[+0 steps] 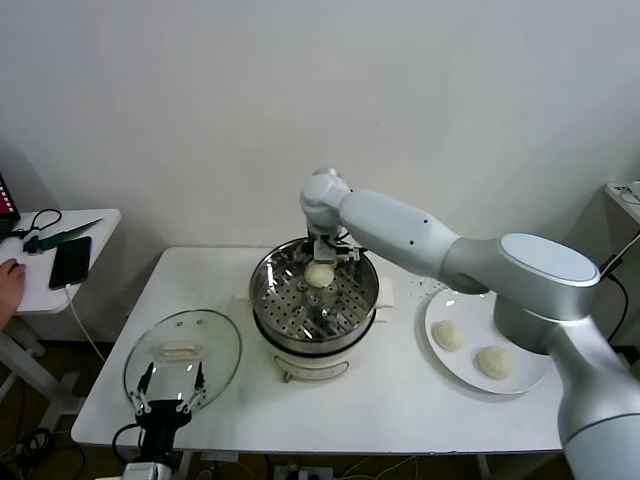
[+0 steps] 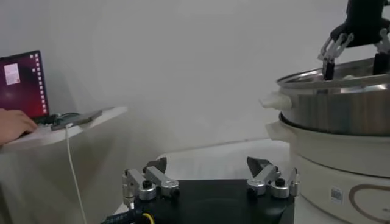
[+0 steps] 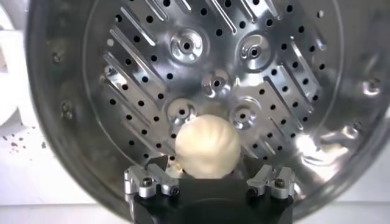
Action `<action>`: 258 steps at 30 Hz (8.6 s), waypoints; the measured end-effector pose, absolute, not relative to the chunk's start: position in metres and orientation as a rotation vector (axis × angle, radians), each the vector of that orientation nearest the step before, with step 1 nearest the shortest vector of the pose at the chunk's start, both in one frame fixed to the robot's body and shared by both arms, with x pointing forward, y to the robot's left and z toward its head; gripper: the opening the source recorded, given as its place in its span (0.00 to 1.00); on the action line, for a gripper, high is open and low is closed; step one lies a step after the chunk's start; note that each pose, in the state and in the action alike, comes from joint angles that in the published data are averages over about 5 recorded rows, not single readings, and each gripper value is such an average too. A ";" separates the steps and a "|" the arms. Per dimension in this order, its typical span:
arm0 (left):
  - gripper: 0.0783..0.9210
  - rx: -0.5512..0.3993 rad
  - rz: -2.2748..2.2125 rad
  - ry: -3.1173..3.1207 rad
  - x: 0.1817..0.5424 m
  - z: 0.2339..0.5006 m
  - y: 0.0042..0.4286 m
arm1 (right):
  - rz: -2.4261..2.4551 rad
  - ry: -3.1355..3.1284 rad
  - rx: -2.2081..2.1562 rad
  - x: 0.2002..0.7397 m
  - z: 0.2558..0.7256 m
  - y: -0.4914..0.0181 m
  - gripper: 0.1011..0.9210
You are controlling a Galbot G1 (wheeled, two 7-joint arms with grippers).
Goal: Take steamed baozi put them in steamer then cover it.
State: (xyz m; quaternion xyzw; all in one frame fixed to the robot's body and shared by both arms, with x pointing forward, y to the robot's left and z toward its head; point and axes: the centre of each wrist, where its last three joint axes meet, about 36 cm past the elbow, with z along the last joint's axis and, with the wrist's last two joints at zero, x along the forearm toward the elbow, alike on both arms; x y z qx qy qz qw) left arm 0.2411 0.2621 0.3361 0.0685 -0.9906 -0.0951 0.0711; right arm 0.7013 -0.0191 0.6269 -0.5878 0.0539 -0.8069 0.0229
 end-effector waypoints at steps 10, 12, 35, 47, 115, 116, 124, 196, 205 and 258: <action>0.88 0.199 -0.287 -2.978 0.239 0.338 0.262 | -2.515 0.587 -1.818 0.690 0.685 -0.104 0.88; 0.88 0.197 -0.285 -2.981 0.240 0.339 0.261 | -2.520 0.749 -1.835 0.686 0.688 -0.131 0.88; 0.88 0.149 -0.243 -3.026 0.240 0.346 0.263 | -2.133 2.454 -2.101 0.622 0.556 -0.366 0.88; 0.88 0.147 -0.243 -3.020 0.236 0.342 0.265 | -2.097 2.603 -2.203 0.627 0.500 -0.395 0.88; 0.88 0.057 -0.304 -3.029 0.235 0.339 0.256 | -1.956 2.338 -2.256 0.706 0.701 -0.215 0.74; 0.88 0.054 -0.308 -3.029 0.235 0.338 0.256 | -1.957 2.322 -2.263 0.707 0.702 -0.203 0.74; 0.88 0.049 -0.333 -3.039 0.236 0.339 0.257 | -1.988 2.206 -2.318 0.712 0.687 -0.115 0.74; 0.88 0.104 -0.364 -3.021 0.244 0.343 0.261 | -2.153 2.365 -2.374 0.626 0.570 -0.351 0.88; 0.88 0.118 -0.372 -3.009 0.241 0.342 0.260 | -2.224 2.443 -2.391 0.604 0.510 -0.402 0.88; 0.88 0.110 -0.388 -2.982 0.230 0.339 0.259 | -2.537 1.484 -2.287 0.688 0.629 -0.325 0.73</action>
